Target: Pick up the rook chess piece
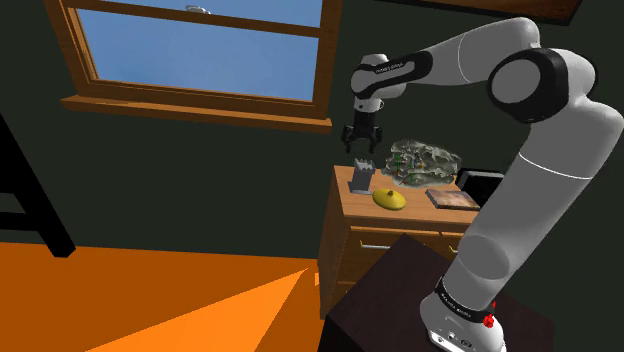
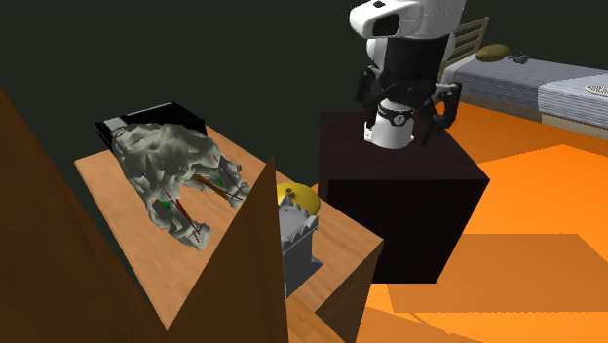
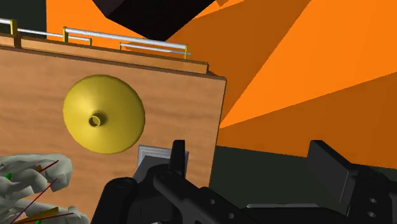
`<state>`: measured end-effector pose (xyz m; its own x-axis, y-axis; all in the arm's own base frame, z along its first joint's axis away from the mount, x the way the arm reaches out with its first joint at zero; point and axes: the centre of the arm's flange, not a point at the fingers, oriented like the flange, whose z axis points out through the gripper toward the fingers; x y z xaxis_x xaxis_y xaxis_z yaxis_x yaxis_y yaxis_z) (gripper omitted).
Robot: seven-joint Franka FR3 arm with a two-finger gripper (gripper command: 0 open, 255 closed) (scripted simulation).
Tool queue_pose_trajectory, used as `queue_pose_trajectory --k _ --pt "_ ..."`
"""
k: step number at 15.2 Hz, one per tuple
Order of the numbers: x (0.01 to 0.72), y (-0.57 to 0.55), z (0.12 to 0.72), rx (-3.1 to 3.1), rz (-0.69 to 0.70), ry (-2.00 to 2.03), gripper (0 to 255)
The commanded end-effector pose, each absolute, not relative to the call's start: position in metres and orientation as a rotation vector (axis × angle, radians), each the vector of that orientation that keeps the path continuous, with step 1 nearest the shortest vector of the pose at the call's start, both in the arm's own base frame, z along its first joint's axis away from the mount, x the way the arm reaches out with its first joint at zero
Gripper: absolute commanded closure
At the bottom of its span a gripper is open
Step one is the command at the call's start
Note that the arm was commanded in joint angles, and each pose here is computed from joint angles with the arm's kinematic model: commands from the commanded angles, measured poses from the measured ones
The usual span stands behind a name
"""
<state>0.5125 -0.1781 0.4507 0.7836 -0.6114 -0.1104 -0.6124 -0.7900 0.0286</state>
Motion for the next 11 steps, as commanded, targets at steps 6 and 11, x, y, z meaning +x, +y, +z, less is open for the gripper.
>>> queue_pose_trajectory --k 6,11 --pt "0.552 -0.253 0.399 -2.837 0.268 1.266 0" --pt "0.572 -0.31 0.359 -2.737 0.33 1.436 0"
